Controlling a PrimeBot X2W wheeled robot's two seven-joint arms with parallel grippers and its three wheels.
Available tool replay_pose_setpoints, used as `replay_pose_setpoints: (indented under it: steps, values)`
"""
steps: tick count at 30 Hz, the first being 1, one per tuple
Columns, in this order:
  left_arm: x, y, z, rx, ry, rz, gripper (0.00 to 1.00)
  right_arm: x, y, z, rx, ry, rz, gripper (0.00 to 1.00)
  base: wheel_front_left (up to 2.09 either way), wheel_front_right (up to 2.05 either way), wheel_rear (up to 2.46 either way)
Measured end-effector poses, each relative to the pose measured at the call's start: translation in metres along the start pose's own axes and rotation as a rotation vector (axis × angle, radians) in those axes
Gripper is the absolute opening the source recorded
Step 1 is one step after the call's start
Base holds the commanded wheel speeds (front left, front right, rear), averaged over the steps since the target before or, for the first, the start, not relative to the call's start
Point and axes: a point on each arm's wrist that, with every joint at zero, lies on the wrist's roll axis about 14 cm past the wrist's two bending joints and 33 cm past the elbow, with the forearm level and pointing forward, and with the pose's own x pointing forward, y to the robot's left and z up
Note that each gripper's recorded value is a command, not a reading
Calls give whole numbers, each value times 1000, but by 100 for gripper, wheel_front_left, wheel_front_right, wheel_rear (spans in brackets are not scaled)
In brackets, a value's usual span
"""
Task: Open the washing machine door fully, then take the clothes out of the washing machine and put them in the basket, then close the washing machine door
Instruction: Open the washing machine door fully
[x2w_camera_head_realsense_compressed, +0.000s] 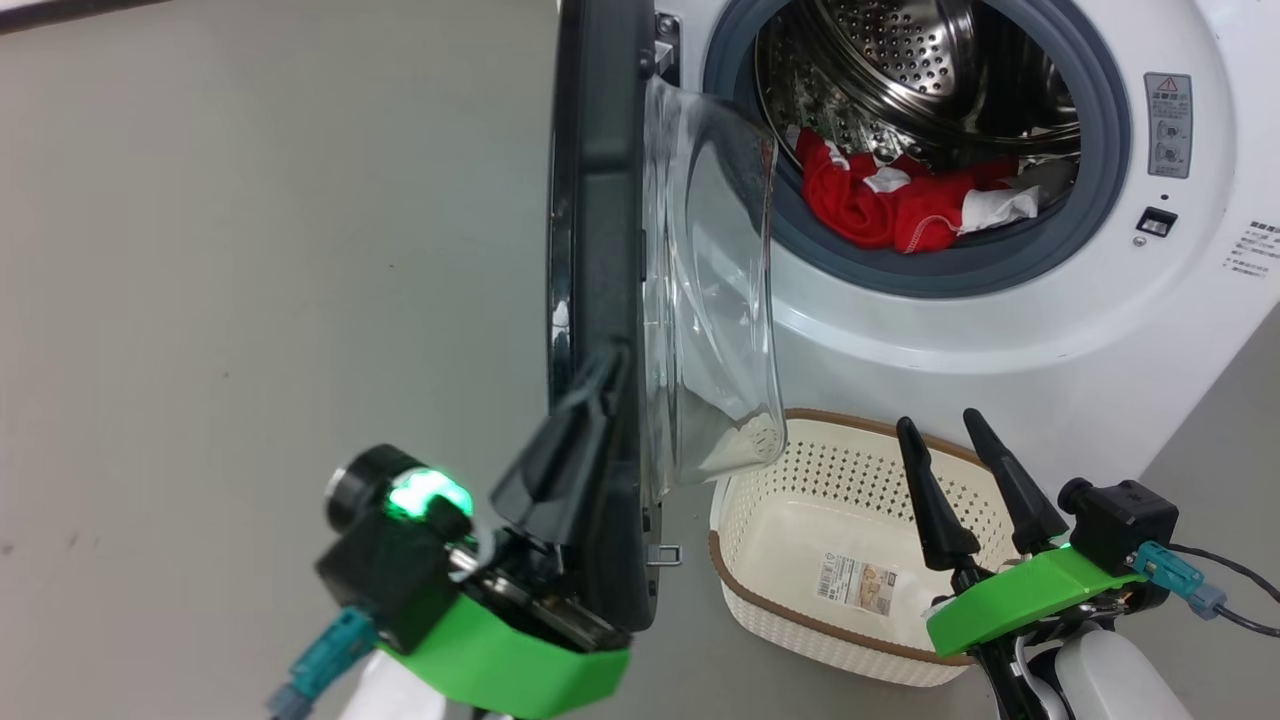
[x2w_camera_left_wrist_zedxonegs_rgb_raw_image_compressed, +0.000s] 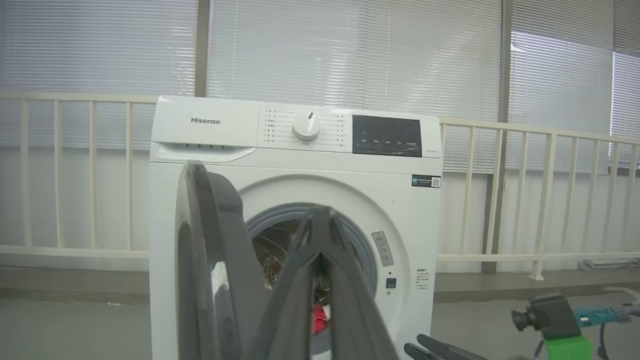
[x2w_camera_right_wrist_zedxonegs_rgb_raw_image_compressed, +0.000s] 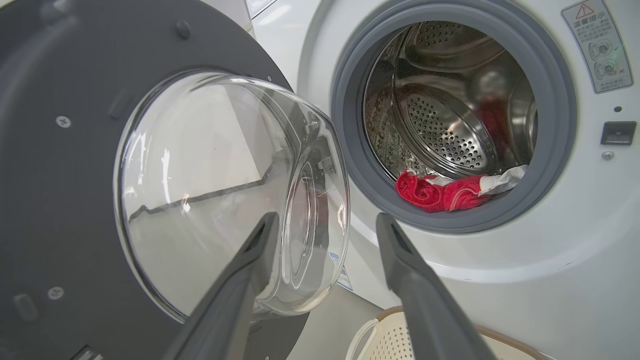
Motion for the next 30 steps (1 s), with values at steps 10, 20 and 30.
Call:
replay_pose_setpoints:
  steps: [10, 20, 30]
  values:
    - [-12, -21, -63, -111, 211, -38, 0, -3, -10, 0, 4, -3, -26, 100, 0, 0, 0]
    - [-35, -17, -106, -145, 384, -6, 0, -3, -9, 1, 4, -4, -24, 100, 0, 0, 0]
    - [-45, -5, -113, -138, 420, 47, 0, -7, -6, -6, 31, 16, -25, 100, 0, 0, 0]
